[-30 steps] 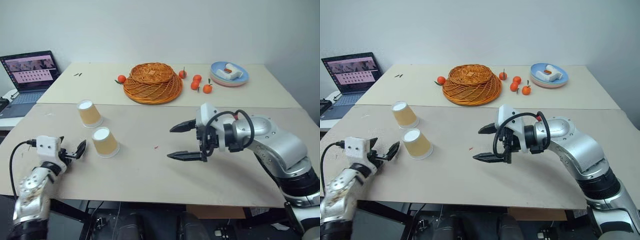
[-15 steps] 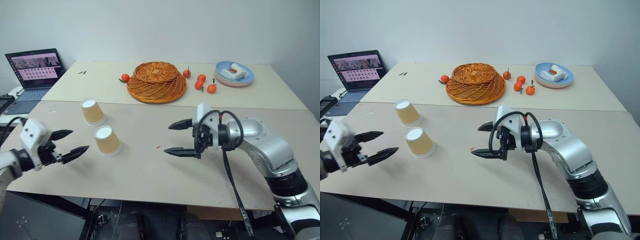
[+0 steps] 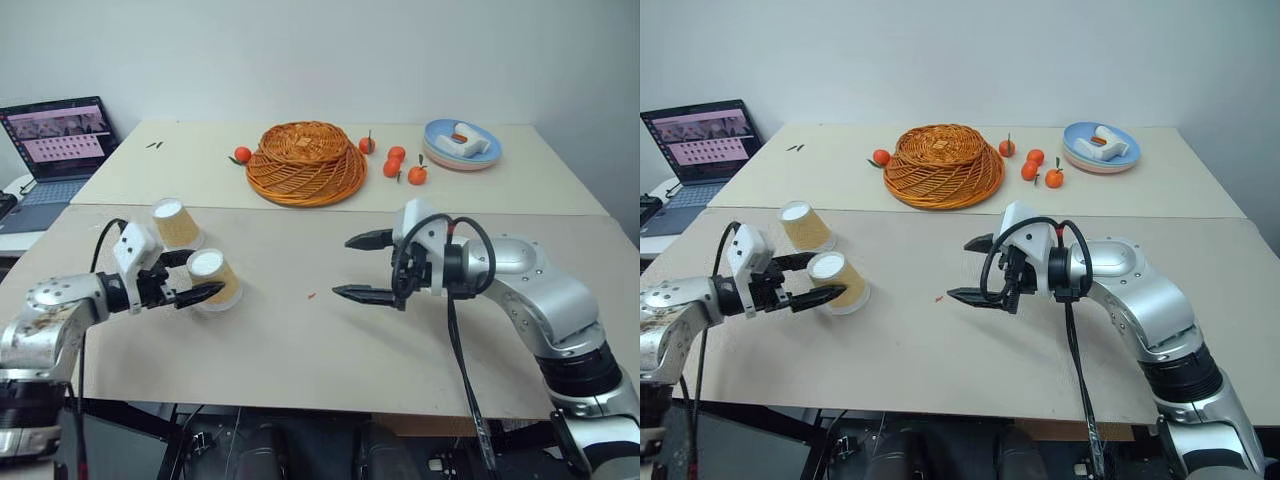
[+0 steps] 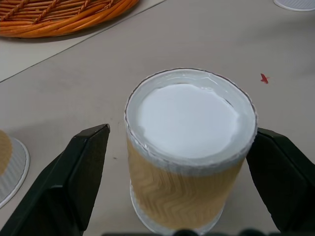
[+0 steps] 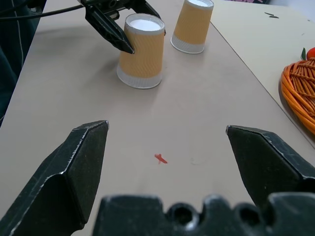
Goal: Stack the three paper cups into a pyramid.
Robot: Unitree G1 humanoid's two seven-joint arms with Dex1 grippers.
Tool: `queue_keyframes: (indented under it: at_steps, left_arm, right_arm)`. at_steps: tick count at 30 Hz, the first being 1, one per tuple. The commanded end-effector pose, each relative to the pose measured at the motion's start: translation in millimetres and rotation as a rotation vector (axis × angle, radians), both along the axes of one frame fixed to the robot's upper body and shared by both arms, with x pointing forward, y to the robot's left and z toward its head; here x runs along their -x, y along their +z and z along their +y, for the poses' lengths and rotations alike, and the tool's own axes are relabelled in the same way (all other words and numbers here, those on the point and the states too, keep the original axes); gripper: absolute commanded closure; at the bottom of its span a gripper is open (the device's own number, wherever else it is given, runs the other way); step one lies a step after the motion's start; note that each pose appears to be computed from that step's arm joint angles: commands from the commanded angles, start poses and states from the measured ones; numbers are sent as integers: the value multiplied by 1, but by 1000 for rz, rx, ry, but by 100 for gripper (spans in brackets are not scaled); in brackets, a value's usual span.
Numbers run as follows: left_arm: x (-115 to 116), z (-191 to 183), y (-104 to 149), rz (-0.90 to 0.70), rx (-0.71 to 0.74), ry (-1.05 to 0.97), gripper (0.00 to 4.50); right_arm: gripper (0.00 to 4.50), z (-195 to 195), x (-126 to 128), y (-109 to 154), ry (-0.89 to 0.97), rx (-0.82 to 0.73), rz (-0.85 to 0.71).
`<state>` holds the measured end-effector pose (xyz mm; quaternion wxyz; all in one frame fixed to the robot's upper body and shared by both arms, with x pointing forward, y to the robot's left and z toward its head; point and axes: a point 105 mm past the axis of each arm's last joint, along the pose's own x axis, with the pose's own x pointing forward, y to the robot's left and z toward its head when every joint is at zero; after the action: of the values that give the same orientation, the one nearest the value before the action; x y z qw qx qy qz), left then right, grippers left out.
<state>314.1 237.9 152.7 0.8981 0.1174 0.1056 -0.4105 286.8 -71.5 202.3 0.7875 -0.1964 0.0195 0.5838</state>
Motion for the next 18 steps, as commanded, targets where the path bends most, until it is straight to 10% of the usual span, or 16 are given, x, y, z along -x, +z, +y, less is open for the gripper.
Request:
queue_keyframes:
  at_steps: [1, 8, 14, 18]
  left_arm:
    - [-3, -7, 13, -43, 8, -37, 5]
    - [-5, -9, 13, -33, 19, -48, 5]
    - [-7, -11, 11, -27, 20, -54, 180]
    - [-7, -14, 11, -32, 19, -62, 190]
  right_arm:
    - [0, -3, 2, 14, -18, -15, -57]
    - [0, -6, 2, 14, -42, -11, -61]
    - [0, -8, 0, 14, -53, -8, -62]
    - [0, -9, -1, 12, -61, 0, -60]
